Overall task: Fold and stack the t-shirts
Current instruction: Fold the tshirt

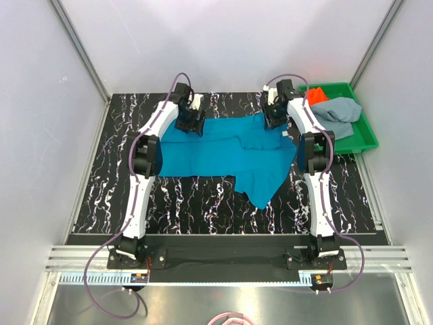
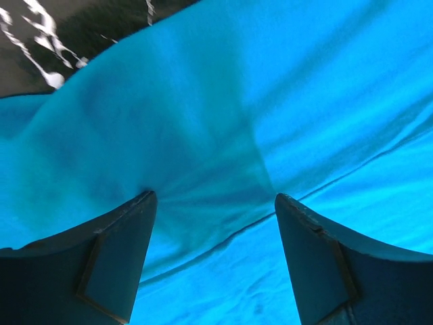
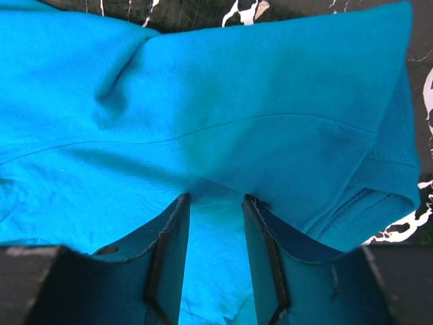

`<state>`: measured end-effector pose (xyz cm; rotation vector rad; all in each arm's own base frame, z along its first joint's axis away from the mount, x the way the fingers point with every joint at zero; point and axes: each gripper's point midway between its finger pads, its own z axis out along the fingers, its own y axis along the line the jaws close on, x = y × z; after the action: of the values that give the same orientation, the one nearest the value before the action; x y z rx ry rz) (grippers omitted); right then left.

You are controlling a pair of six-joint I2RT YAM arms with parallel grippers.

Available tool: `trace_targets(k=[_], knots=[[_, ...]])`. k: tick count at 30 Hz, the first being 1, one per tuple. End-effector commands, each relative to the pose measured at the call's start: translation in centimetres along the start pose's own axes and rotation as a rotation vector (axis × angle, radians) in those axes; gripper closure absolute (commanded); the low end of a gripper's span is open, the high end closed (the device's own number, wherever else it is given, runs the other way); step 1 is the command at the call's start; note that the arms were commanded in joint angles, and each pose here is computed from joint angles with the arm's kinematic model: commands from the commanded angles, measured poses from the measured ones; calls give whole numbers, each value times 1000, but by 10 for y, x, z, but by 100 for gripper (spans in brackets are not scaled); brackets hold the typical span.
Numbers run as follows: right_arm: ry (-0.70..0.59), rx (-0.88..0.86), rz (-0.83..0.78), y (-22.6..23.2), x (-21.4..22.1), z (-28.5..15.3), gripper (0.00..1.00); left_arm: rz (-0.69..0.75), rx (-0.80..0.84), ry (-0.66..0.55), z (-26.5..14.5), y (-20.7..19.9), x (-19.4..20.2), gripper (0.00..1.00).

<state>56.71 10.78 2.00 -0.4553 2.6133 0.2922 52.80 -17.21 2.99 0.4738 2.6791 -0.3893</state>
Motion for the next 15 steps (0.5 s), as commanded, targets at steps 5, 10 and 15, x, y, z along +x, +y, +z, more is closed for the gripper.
trace_targets(k=[5,10,15], knots=[[-87,68,-35,-12,-28,-18,47,45,-160,-124,-22,20,-37,12],[-216,80,-81,4,-64,-101,30,58,-184,-233,-90,-3,-64,1],[-257,24,-196,36,-46,-183,18,34,-119,-333,-181,-34,-57,1]])
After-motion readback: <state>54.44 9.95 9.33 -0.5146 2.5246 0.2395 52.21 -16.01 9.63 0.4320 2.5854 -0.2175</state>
